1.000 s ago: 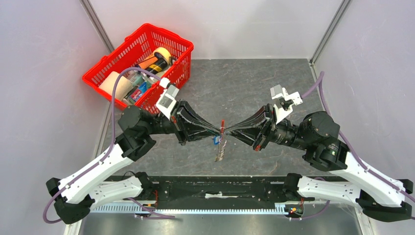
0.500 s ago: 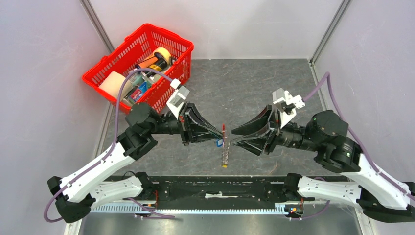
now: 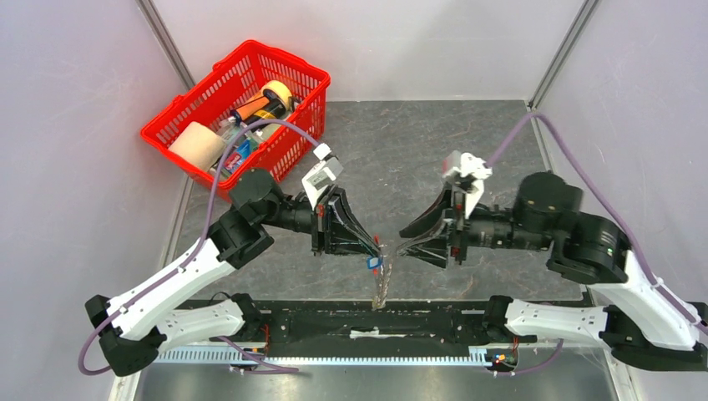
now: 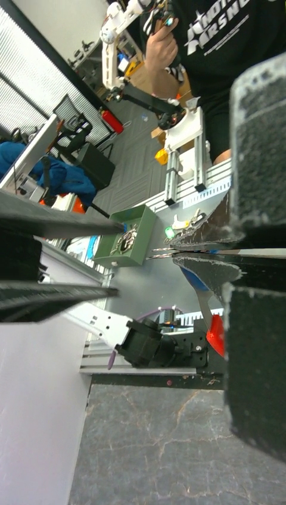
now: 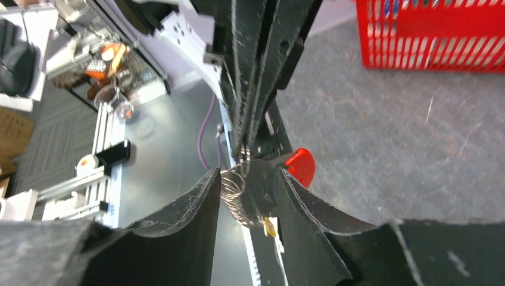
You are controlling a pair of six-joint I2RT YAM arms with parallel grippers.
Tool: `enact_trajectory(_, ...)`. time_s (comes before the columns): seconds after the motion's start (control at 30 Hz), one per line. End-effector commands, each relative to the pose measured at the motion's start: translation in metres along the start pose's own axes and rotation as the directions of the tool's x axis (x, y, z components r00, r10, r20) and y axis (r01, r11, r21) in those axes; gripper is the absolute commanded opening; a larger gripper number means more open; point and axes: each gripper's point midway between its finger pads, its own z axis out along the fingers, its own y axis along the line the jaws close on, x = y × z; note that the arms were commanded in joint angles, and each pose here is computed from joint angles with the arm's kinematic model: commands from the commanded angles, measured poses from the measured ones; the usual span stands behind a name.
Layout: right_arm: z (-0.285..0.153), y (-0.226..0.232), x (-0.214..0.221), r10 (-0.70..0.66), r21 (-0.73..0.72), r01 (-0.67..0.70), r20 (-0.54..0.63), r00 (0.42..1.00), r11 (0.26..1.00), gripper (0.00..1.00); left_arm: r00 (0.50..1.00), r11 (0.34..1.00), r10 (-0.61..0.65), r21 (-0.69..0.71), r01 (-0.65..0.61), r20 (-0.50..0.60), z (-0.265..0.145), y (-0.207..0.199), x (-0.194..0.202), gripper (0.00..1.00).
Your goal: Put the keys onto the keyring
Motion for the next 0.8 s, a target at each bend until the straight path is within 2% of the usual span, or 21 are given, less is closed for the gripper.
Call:
enact_trajectory(0.0, 0.003, 0.006, 0.020, 0.005, -0.048, -0.010, -0.108, 0.994, 0.999, 0.47, 0.998, 0.996, 0.046, 0.084, -0.042, -0.046, -0.003, -0.016, 0.005, 0.02)
enact_trajectory(0.43, 0.014, 0.021, 0.022, 0.063, -0.135, -0.083, -0.147, 0.987, 0.987, 0.43, 0.993, 0.996, 0.017, 0.092, -0.006, -0.114, -0.004, -0.007, 0.031, 0.02)
enact_trajectory(0.77, 0.025, 0.017, 0.022, 0.090, -0.119, -0.108, -0.148, 0.985, 0.987, 0.35, 0.993, 0.996, 0.023, 0.094, -0.012, -0.120, -0.004, -0.006, 0.032, 0.02)
